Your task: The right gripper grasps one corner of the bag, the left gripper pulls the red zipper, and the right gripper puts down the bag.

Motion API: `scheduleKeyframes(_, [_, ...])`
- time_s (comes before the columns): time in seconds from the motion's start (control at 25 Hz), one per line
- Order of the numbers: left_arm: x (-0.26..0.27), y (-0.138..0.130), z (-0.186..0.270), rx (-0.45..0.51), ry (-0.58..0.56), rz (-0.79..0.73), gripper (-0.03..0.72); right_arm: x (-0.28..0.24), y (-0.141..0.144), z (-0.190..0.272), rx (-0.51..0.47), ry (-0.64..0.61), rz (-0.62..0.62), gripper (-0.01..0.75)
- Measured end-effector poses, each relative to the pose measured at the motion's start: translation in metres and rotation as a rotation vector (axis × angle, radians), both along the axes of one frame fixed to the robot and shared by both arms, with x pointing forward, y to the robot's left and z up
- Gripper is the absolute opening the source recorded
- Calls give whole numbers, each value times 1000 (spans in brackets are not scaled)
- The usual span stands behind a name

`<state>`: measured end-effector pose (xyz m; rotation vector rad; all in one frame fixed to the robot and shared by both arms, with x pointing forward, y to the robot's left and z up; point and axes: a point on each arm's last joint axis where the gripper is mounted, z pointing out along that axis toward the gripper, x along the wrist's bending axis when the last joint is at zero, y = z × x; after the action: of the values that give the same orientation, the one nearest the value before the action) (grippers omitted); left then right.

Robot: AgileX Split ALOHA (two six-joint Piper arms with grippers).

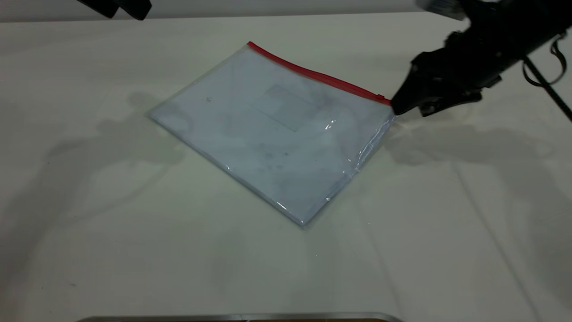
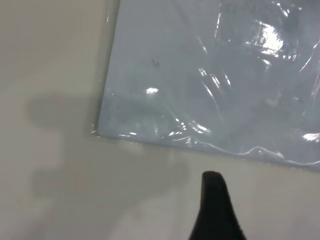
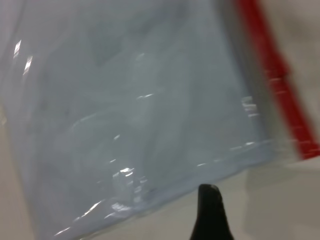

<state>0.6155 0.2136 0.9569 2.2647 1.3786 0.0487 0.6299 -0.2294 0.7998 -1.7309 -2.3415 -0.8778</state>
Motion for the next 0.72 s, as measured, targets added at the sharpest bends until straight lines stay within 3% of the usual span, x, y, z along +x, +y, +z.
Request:
scheduleKeyframes(0.12, [0,-1,0,-13,2,8,577,1,-12,-15,36,1,-38,589])
scheduleKeyframes(0.4, [0,-2,1,-18,4,12,577,-2,-4,-36,173,-34,-5,589])
scheduleKeyframes(0.72, [0,-2,1,-18,4,12,577,-2,-4,-53,197,-67,-43,589])
